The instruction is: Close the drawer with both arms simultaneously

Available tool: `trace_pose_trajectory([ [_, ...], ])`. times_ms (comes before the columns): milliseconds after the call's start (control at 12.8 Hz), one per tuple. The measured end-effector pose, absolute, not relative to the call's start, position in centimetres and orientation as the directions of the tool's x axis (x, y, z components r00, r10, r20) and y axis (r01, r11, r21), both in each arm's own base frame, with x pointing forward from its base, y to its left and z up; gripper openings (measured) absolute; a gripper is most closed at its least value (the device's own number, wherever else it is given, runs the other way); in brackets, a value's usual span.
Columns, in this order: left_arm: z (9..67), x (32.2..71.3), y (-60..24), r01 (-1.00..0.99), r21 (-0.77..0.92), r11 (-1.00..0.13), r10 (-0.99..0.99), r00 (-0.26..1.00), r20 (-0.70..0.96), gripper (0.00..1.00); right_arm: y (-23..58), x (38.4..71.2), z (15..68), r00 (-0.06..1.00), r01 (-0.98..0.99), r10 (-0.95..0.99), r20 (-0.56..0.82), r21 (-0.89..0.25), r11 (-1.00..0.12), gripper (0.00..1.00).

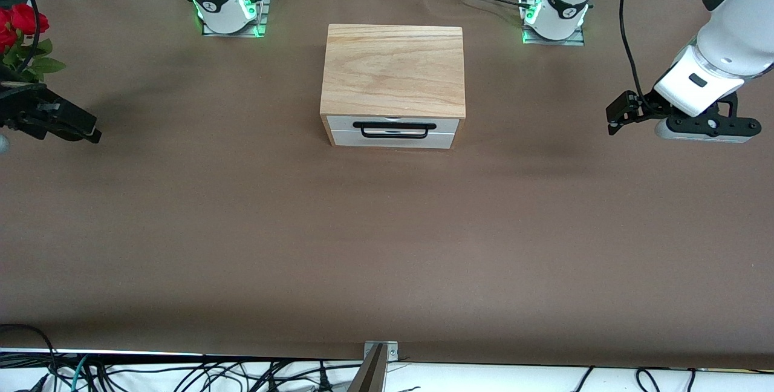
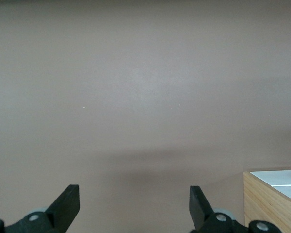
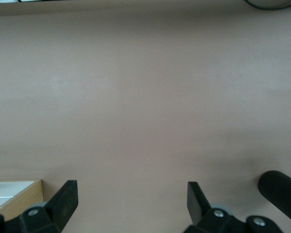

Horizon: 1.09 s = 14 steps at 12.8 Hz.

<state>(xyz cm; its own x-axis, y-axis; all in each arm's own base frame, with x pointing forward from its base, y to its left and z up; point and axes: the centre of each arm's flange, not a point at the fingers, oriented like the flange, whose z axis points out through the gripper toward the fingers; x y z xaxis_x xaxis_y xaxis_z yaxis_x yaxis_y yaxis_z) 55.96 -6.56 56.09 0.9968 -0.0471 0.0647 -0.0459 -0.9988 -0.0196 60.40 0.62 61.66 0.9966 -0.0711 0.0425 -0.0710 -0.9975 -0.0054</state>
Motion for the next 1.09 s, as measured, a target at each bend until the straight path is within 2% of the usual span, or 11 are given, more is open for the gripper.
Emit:
trace_pose_trajectory([
  [468, 56.1, 56.0, -6.6, -0.045, -0.020, -0.999, -0.046, 0.997, 0.064, 1.00, -2.2, 58.1, 60.3, 0.993, -0.113, -0.113, -0.019, -0.006, -0.994, 1.00],
  [1092, 56.1, 55.9, -6.6, -0.045, -0.020, -0.999, -0.046, 0.997, 0.064, 1.00, -1.3, 58.2, 59.7, 0.999, -0.010, -0.010, -0.032, -0.007, -1.000, 1.00],
])
